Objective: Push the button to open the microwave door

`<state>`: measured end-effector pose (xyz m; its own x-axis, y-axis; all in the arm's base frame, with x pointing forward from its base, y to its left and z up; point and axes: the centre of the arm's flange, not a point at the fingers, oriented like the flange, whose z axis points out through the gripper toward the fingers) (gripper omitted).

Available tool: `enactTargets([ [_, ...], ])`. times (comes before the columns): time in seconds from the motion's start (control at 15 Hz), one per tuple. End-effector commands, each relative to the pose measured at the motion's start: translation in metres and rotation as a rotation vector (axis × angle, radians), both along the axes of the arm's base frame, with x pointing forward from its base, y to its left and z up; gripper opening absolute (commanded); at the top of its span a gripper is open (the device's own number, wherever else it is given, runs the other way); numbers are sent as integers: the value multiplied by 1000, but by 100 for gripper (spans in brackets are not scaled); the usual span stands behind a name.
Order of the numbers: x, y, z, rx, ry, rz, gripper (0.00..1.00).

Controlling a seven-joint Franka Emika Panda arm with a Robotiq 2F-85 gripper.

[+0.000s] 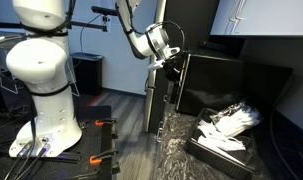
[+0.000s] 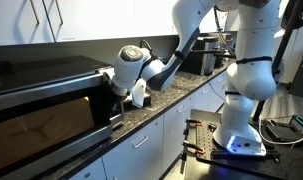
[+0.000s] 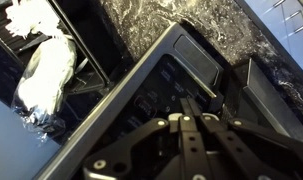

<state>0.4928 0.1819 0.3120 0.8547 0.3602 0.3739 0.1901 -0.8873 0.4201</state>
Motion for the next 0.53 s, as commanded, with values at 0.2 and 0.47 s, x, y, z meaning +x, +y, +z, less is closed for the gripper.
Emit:
enactTargets([
  [0.2, 12, 6, -3, -78, -11, 2, 0],
  [0.47, 13, 8, -2, -108, -10, 5, 0],
])
